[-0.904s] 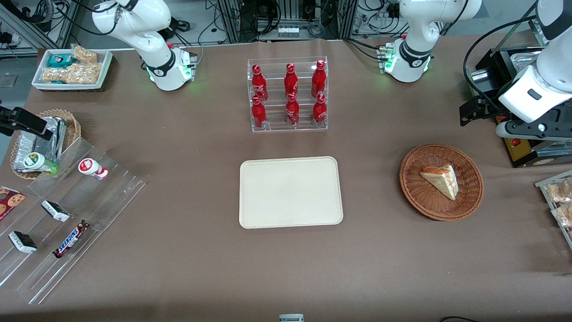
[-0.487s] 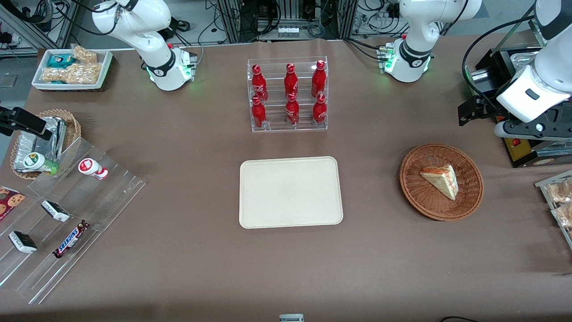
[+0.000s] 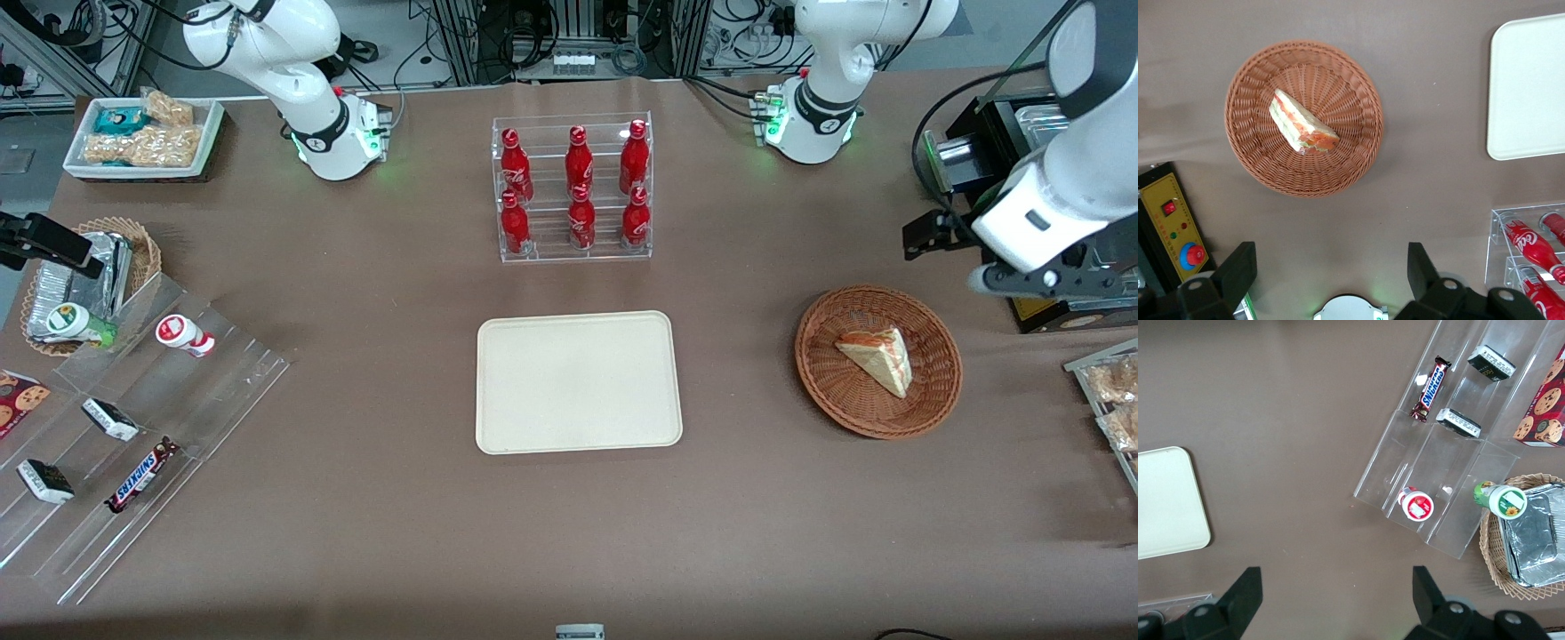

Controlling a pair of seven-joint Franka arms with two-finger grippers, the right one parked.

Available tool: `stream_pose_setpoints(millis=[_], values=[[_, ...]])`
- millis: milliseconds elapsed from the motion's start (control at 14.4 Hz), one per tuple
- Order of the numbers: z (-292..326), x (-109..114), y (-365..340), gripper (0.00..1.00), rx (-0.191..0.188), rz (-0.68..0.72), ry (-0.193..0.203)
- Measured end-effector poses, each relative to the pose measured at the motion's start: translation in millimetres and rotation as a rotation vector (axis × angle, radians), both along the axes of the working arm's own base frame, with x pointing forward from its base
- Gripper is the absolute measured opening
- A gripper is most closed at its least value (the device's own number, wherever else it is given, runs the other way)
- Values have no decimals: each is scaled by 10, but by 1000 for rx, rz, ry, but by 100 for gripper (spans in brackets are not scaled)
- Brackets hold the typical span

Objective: Place sandwich from basket to tray
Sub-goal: 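Move the left gripper down over the sandwich in the wicker basket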

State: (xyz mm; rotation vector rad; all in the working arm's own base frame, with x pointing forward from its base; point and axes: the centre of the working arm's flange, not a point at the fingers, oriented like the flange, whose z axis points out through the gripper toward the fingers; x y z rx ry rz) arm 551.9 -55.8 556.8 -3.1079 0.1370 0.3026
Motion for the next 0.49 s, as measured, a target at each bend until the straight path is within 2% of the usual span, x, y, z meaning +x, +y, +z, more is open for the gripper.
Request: stream_pose_setpoints(millis=[139, 278, 487], values=[[-326, 155, 58, 100, 4, 14, 36], [-648, 272, 218, 100, 5, 44, 51], [-1087, 246, 389, 100, 10, 71, 58]])
